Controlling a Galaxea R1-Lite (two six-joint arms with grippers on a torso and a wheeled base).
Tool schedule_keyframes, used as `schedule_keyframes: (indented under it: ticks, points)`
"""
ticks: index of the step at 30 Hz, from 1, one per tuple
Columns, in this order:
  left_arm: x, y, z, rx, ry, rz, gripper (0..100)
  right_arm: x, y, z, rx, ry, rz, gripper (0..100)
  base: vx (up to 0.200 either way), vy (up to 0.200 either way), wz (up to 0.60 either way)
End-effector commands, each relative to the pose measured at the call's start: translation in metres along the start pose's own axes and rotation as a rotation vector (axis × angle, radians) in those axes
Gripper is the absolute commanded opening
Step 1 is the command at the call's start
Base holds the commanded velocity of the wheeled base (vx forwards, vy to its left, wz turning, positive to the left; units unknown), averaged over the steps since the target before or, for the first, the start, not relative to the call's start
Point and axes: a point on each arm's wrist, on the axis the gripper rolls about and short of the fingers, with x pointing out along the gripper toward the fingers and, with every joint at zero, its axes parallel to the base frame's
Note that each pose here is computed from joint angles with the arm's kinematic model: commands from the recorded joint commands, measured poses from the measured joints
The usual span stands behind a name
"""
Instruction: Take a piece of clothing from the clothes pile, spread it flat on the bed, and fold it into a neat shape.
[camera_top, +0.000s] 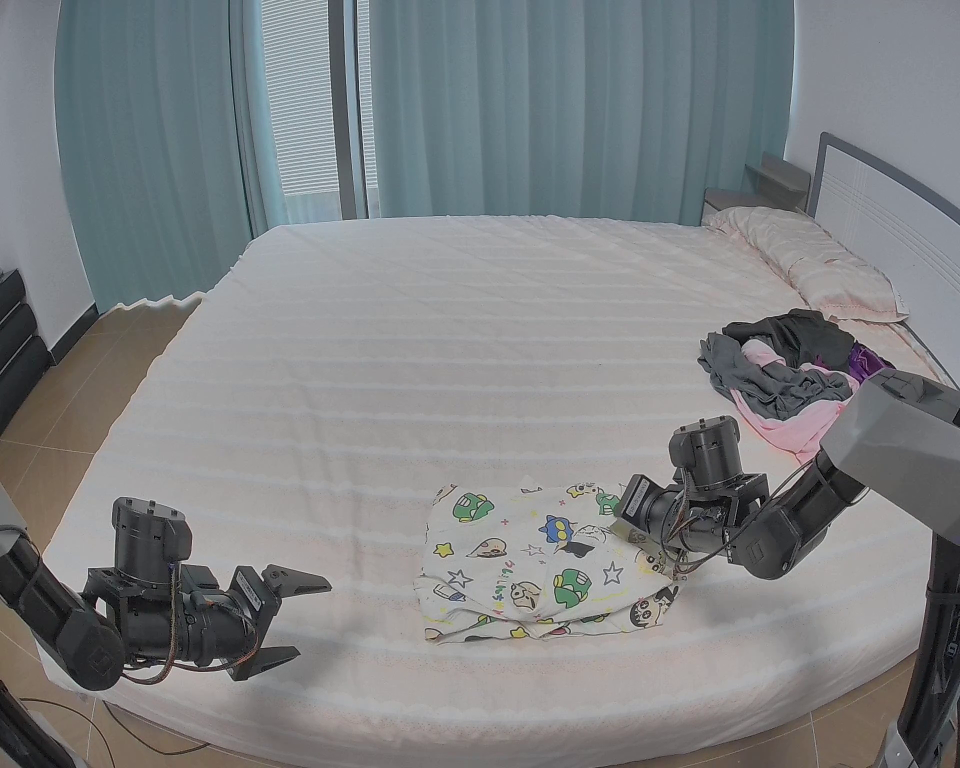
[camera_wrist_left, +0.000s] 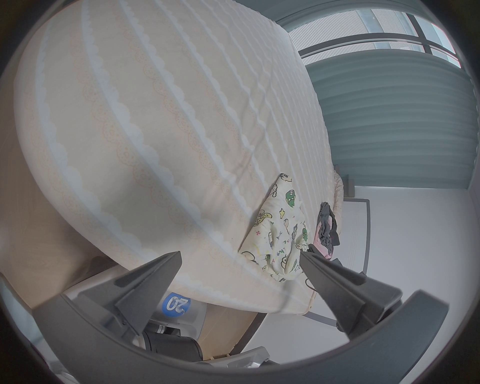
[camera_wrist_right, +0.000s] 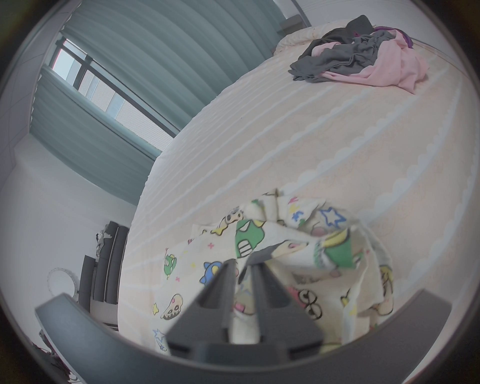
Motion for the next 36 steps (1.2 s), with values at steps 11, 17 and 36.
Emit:
schedule_keyframes:
  ticks: [11,17,36]
  points:
    - [0.002,0.001,0.000,-0.004,0.003,0.008,100,0.018,-0.035,0.047,0.093,-0.104,-0.059,0,0.000,0.000,0.00]
    - [0.004,0.003,0.000,-0.008,0.006,0.018,100,0.031,-0.049,0.052,0.114,-0.109,-0.078,0,0.000,0.000,0.00]
    - [0.005,0.003,0.000,-0.006,0.011,0.020,100,-0.024,-0.013,0.068,0.094,-0.202,0.056,100,0.000,0.000,0.00]
